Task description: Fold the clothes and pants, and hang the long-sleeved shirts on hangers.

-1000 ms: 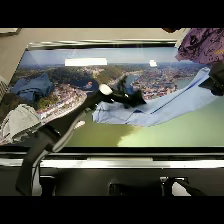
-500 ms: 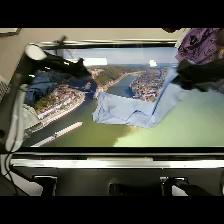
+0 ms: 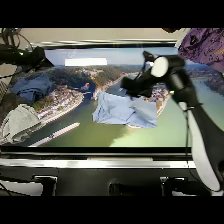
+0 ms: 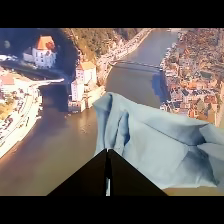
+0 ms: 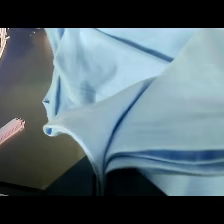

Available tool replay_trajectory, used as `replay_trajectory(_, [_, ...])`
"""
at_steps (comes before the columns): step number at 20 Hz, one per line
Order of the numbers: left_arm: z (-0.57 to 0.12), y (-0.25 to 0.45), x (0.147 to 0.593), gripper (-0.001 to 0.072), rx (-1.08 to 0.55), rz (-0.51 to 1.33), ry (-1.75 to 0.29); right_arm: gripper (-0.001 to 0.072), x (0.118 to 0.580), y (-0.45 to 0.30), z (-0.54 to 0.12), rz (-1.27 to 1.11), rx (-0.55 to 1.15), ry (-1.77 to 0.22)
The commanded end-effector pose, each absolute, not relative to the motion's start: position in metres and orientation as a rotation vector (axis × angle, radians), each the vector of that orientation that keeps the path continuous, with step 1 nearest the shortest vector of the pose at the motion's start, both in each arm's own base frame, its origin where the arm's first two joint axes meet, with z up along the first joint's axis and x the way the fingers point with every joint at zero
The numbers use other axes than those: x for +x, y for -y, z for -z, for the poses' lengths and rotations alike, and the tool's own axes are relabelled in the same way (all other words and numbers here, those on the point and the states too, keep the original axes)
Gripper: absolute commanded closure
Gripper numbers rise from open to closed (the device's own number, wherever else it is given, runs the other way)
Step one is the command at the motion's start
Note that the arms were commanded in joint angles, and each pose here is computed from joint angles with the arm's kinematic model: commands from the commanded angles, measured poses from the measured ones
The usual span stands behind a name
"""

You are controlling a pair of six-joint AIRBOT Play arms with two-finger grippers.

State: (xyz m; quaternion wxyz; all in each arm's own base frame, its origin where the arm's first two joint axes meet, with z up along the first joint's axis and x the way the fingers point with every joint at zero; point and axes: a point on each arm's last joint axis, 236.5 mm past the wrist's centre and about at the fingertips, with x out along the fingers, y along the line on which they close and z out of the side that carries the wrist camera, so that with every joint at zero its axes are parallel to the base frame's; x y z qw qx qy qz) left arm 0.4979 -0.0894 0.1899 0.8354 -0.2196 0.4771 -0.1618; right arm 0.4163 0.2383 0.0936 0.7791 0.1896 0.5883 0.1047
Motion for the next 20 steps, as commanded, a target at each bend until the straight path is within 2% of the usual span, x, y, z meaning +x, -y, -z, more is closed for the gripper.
replay_trajectory(1, [-0.192, 0.079, 0.492, 0.0692, -0.457, 0.326, -1.021, 0.0673, 0.427, -0.285, -0.063, -0.239, 0.462, -1.269])
replay_trajectory(9, [-0.191, 0.079, 0.492, 0.0692, -0.456, 0.327, -1.022, 0.0673, 0.447, -0.332, -0.027, -0.259, 0.566, -1.238])
replay_trajectory(16, [-0.191, 0.078, 0.492, 0.0692, -0.451, 0.325, -1.022, 0.0670, 0.436, -0.351, 0.010, -0.257, 0.532, -1.304])
replay_trajectory(17, [-0.191, 0.078, 0.492, 0.0692, -0.451, 0.324, -1.022, 0.0624, 0.434, -0.354, 0.014, -0.260, 0.527, -1.310])
replay_trajectory(18, [-0.191, 0.078, 0.492, 0.0692, -0.450, 0.324, -1.022, 0.0490, 0.433, -0.356, 0.016, -0.263, 0.527, -1.311])
replay_trajectory(19, [-0.191, 0.078, 0.492, 0.0692, -0.451, 0.324, -1.023, 0.0397, 0.433, -0.360, 0.015, -0.278, 0.528, -1.308])
replay_trajectory(20, [-0.190, 0.078, 0.492, 0.0692, -0.451, 0.324, -1.025, 0.0392, 0.433, -0.365, 0.012, -0.302, 0.535, -1.298])
